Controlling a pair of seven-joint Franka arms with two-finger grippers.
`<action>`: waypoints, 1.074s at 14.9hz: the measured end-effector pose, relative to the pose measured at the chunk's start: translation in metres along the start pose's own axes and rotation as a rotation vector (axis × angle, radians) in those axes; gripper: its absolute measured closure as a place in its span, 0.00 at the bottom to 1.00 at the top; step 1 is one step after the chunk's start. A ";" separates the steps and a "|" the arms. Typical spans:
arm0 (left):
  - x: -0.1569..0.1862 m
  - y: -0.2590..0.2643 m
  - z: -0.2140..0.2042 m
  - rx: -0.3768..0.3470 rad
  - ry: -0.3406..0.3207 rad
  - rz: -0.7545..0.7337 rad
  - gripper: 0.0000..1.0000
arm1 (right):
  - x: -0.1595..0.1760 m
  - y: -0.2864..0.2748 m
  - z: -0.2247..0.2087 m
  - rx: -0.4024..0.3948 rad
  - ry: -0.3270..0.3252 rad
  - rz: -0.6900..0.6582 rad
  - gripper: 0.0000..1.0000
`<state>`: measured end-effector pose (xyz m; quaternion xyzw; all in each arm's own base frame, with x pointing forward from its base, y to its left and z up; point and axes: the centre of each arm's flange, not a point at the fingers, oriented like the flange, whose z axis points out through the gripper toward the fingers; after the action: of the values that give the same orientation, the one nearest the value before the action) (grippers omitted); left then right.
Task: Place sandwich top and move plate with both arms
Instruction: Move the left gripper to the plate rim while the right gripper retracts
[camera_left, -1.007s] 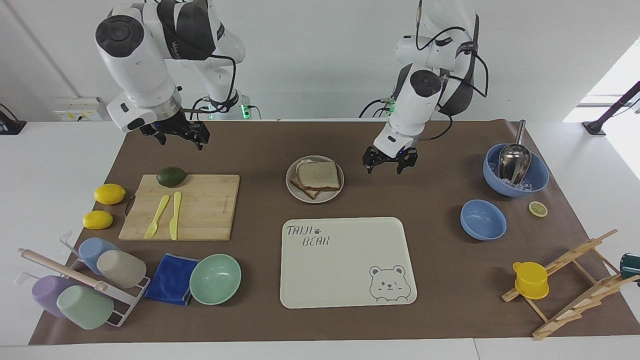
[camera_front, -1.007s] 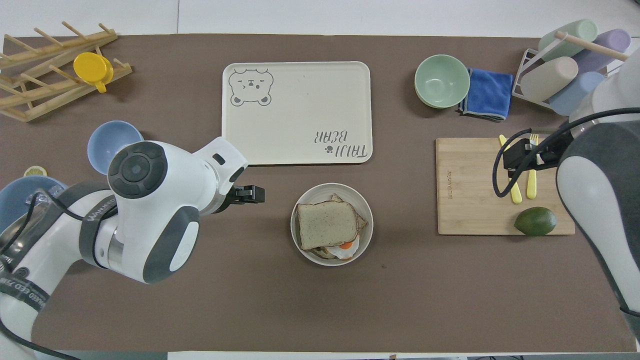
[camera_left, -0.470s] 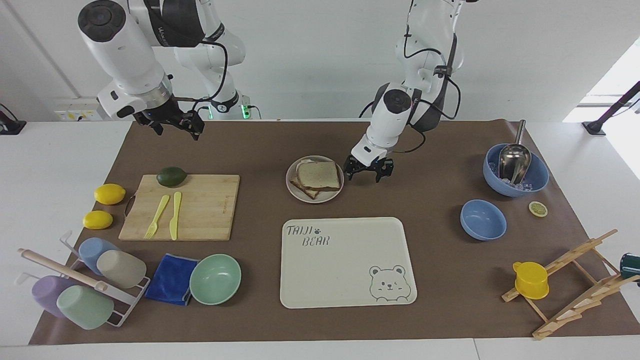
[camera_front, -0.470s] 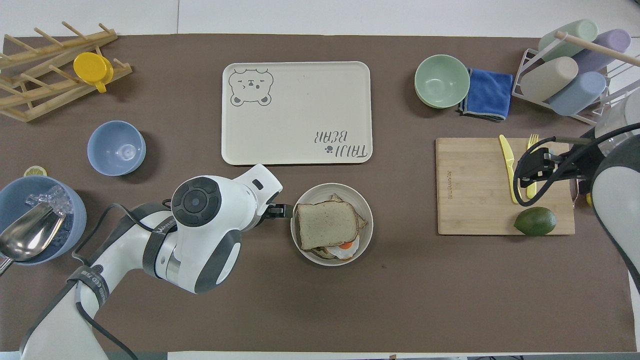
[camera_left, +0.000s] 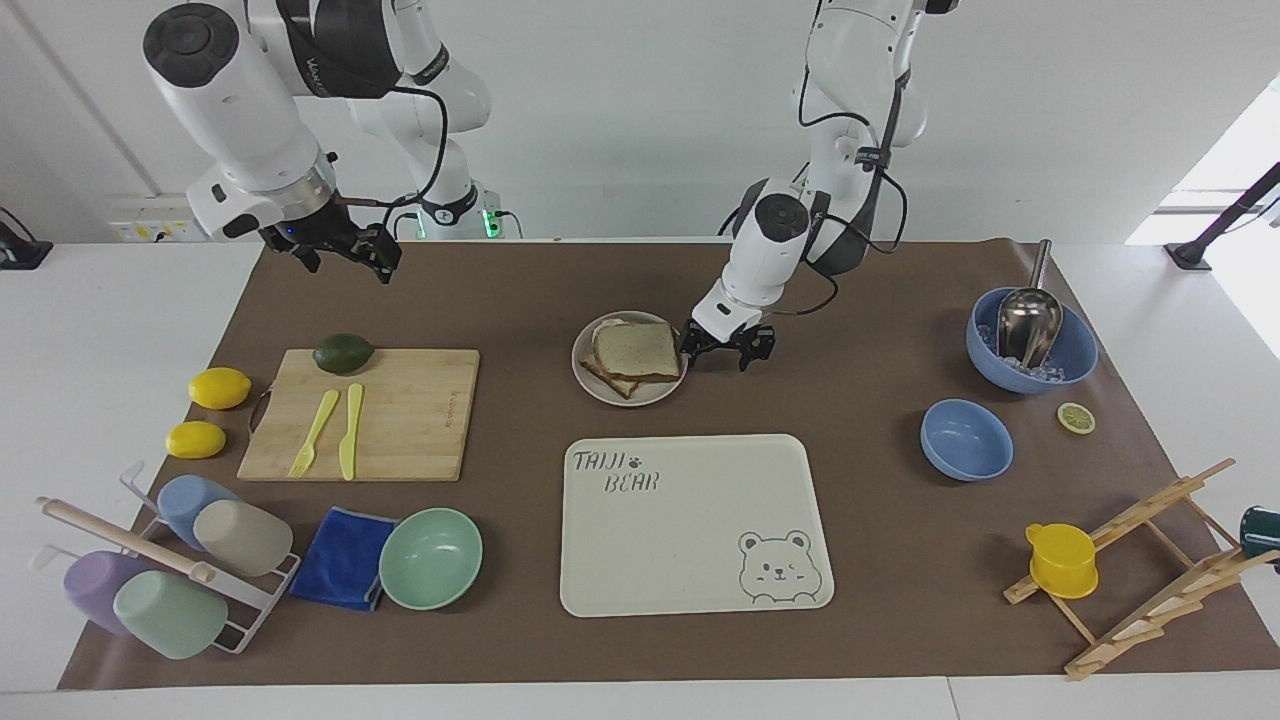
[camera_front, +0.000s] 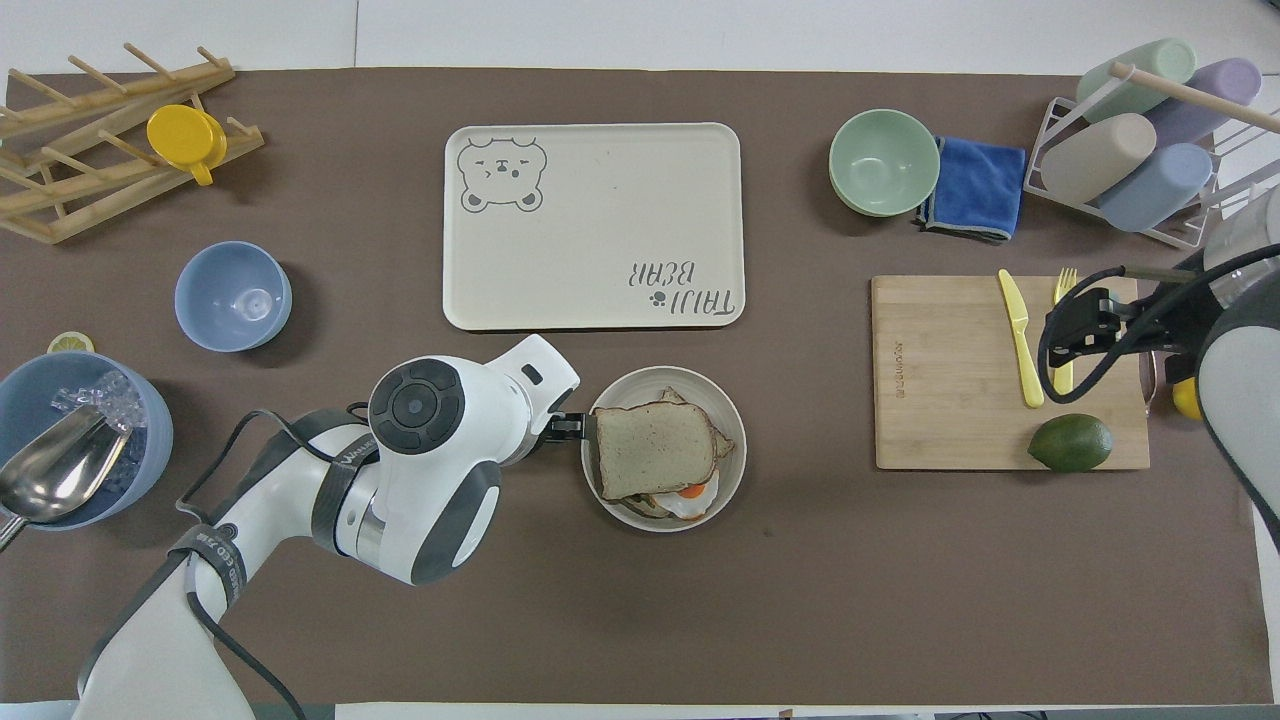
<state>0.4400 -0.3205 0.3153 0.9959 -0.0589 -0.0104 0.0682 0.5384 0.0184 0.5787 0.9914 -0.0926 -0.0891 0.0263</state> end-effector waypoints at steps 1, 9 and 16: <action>-0.001 0.002 0.000 -0.001 -0.001 0.003 0.07 | 0.001 0.003 0.000 0.002 0.006 0.004 0.00; -0.007 0.013 0.002 -0.003 -0.005 0.023 0.09 | 0.004 0.027 -0.004 0.013 0.020 -0.055 0.00; -0.010 0.016 0.011 -0.002 -0.022 0.022 0.13 | 0.001 0.030 -0.009 0.016 0.029 -0.053 0.00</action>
<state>0.4277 -0.3363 0.3070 0.9949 -0.0707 -0.0206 0.0687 0.5360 -0.0107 0.5893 0.9948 -0.0667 -0.0746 0.0175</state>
